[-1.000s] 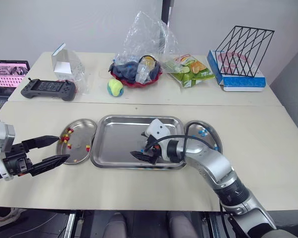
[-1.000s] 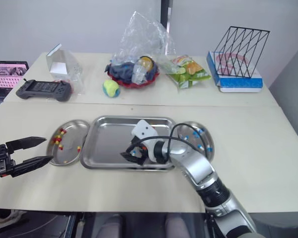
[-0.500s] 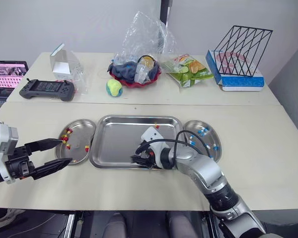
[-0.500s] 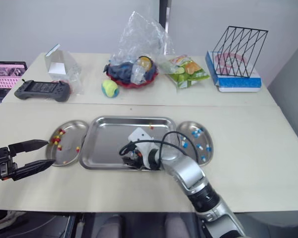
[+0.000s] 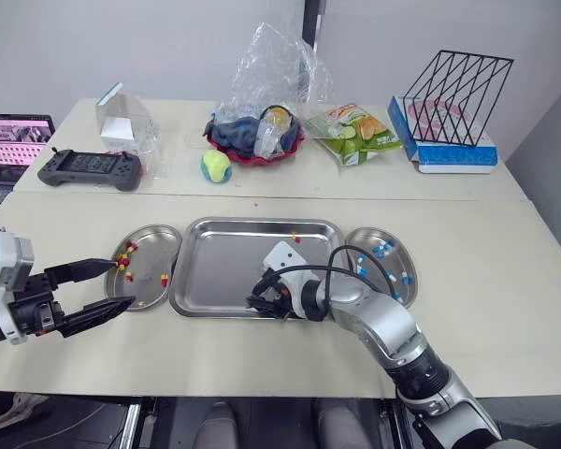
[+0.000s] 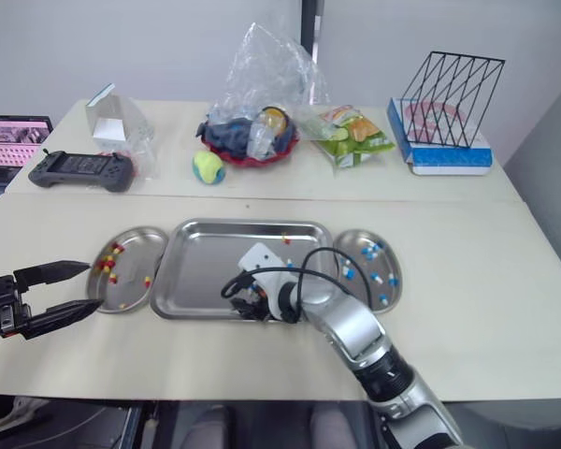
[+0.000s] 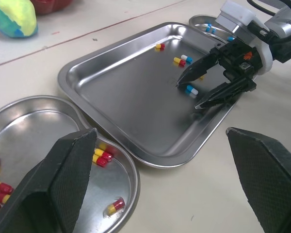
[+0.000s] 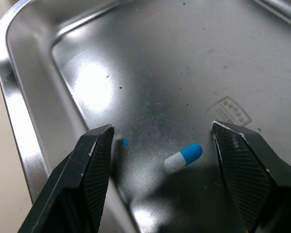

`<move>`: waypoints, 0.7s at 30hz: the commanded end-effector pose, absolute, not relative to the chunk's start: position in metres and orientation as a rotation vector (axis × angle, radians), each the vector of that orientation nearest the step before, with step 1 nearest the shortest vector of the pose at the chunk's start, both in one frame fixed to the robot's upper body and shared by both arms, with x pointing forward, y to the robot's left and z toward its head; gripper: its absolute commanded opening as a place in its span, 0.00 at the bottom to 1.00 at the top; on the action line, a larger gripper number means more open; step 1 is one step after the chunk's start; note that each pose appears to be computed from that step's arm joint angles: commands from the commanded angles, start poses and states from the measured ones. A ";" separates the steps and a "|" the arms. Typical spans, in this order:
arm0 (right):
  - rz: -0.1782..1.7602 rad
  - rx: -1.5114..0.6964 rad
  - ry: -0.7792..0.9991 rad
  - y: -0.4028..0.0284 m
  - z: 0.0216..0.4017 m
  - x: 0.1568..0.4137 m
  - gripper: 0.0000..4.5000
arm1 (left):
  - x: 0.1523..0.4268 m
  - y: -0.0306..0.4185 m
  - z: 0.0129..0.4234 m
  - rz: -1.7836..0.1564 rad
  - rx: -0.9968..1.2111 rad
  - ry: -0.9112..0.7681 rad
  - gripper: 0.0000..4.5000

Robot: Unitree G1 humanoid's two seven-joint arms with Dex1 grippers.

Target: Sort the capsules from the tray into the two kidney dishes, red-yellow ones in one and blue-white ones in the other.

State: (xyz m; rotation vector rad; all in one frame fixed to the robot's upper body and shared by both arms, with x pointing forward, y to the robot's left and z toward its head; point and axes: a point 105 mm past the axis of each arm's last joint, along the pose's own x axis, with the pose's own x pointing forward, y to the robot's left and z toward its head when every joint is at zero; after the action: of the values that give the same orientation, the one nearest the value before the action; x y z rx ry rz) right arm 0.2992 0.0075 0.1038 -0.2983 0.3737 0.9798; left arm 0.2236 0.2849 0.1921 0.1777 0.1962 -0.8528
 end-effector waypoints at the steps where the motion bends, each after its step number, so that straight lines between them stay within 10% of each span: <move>1: 0.958 -0.319 0.415 0.003 0.095 0.299 0.58 | 0.226 0.288 0.197 -0.831 0.202 0.166 1.00; 7: 0.961 -0.379 0.407 0.000 0.093 0.301 0.12 | 0.226 0.282 0.197 -0.835 0.185 0.140 1.00; 21: 0.964 -0.408 0.408 -0.007 0.094 0.303 0.12 | 0.229 0.279 0.196 -0.835 0.184 0.140 1.00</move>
State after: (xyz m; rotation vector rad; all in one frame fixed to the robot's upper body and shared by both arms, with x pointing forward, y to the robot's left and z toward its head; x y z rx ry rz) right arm 0.3024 0.0008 0.1038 -0.3859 0.3585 0.9832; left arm 0.2287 0.2817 0.1878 0.1553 0.1735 -0.8273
